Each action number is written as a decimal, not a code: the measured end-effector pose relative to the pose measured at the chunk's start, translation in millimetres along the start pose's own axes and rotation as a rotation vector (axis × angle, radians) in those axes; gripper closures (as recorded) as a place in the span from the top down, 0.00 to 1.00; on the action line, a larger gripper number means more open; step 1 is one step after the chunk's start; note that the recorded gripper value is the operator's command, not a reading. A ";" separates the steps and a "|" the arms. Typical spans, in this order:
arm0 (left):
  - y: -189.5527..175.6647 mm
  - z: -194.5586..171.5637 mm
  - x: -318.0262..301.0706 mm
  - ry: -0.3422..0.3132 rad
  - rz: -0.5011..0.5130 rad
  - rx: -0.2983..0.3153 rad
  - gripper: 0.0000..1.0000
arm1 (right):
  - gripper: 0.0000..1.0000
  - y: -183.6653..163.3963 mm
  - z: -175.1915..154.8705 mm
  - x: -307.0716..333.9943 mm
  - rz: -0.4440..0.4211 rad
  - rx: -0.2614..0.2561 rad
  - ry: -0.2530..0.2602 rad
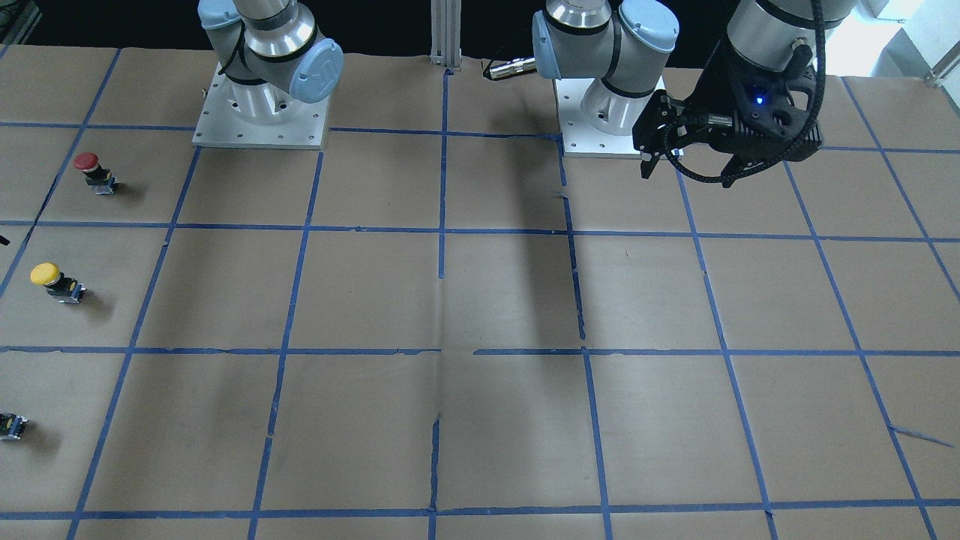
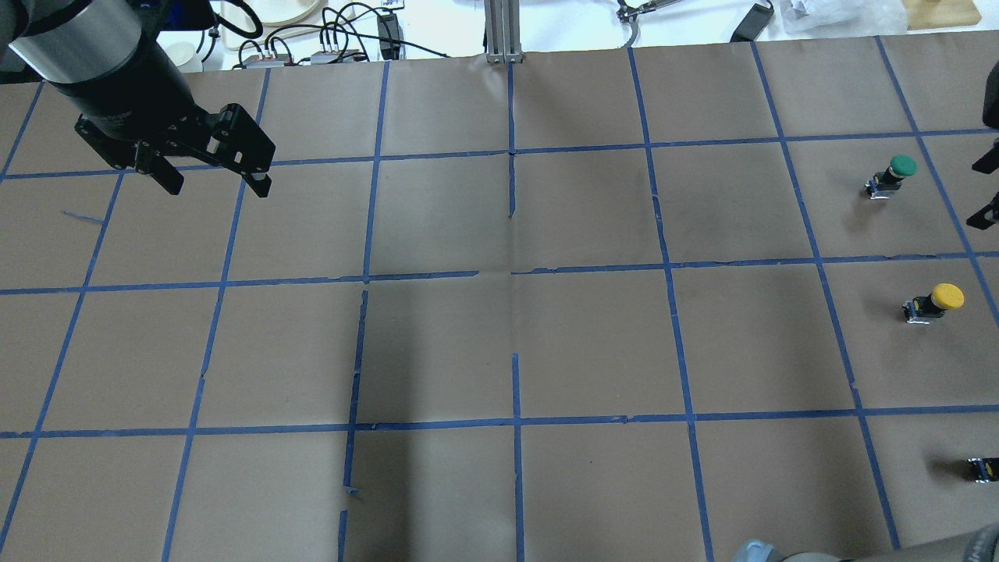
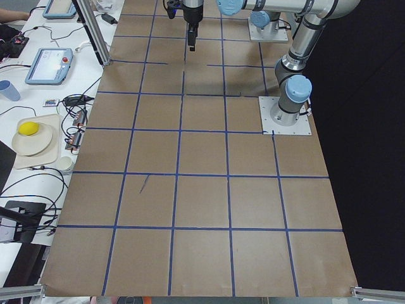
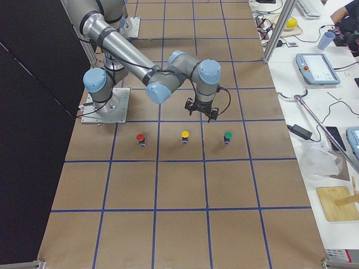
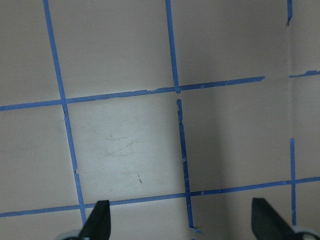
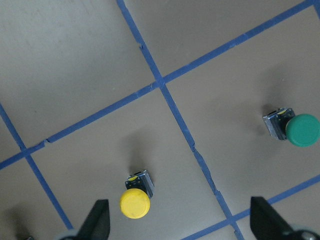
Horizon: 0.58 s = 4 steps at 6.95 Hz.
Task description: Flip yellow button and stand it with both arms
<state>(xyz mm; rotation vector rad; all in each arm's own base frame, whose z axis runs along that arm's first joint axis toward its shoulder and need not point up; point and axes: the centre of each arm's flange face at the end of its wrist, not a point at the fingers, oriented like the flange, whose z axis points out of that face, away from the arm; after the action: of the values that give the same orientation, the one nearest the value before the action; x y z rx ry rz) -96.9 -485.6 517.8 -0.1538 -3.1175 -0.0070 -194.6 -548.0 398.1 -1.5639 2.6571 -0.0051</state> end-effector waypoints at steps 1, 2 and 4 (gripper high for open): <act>0.9 0.1 0.1 0.000 0.000 0.000 1.00 | 1.00 -40.6 -33.5 -4.7 0.069 0.000 -0.005; 1.3 0.2 0.2 0.000 0.000 0.000 1.00 | 1.00 -94.1 -57.2 -17.5 0.114 -0.005 0.009; 1.5 0.0 0.2 0.000 0.000 0.001 1.00 | 1.00 -208.3 -71.8 -67.9 0.269 -0.008 0.031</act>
<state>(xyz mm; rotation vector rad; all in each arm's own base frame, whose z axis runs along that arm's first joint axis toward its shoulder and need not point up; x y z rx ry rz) -97.0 -484.1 517.8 -0.1545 -3.1176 -0.0058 16.5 -591.9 479.9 -1.2051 2.8715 -0.0063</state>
